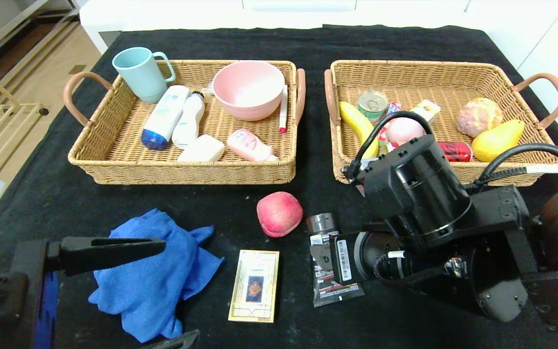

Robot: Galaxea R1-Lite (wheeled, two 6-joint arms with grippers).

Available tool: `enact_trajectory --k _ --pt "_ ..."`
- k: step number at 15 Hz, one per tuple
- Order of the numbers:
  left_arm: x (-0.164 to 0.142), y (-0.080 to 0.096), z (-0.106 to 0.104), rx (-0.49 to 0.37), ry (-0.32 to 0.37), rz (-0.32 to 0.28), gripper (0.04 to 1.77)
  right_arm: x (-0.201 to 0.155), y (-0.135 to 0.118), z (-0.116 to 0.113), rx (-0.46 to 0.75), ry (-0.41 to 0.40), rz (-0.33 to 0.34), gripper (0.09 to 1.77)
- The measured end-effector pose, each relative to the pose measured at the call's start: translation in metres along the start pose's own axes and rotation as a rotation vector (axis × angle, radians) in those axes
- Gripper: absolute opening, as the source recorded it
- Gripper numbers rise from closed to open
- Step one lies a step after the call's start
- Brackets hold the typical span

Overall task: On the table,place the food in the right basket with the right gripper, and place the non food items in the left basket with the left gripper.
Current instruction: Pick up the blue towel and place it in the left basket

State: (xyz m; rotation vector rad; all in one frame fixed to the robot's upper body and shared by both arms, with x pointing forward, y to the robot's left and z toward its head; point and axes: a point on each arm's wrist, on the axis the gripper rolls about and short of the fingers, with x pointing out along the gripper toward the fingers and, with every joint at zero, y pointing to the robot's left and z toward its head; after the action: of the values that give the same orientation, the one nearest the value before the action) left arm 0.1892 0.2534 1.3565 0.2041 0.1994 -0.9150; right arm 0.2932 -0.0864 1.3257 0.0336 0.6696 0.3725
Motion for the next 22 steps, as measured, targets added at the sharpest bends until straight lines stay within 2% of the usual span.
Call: enact_trajectory --k 2,5,6,9,13,18,22 --pt "-0.004 0.0 0.003 0.01 -0.016 0.032 1.72 -0.007 -0.003 -0.004 -0.049 -0.043 0.024 1.57" --pt "-0.008 0.0 0.005 0.015 -0.031 0.038 1.72 -0.02 -0.012 -0.011 -0.147 -0.125 0.11 1.61" --pt "-0.008 0.0 0.005 0.015 -0.032 0.04 1.72 -0.027 -0.017 -0.015 -0.177 -0.136 0.157 1.63" --pt "-0.009 0.0 0.006 0.019 -0.028 0.04 1.72 -0.044 -0.034 -0.02 -0.242 -0.166 0.387 1.65" --pt "-0.007 0.0 0.006 0.016 -0.016 0.06 1.72 -0.046 -0.069 -0.016 -0.293 -0.24 0.542 1.67" --pt "-0.004 0.001 0.006 0.013 -0.005 0.074 1.72 -0.036 -0.106 -0.035 -0.374 -0.3 0.613 1.69" --pt "0.0 0.002 0.004 0.01 0.021 0.103 1.72 -0.046 -0.119 -0.06 -0.423 -0.3 0.665 1.7"
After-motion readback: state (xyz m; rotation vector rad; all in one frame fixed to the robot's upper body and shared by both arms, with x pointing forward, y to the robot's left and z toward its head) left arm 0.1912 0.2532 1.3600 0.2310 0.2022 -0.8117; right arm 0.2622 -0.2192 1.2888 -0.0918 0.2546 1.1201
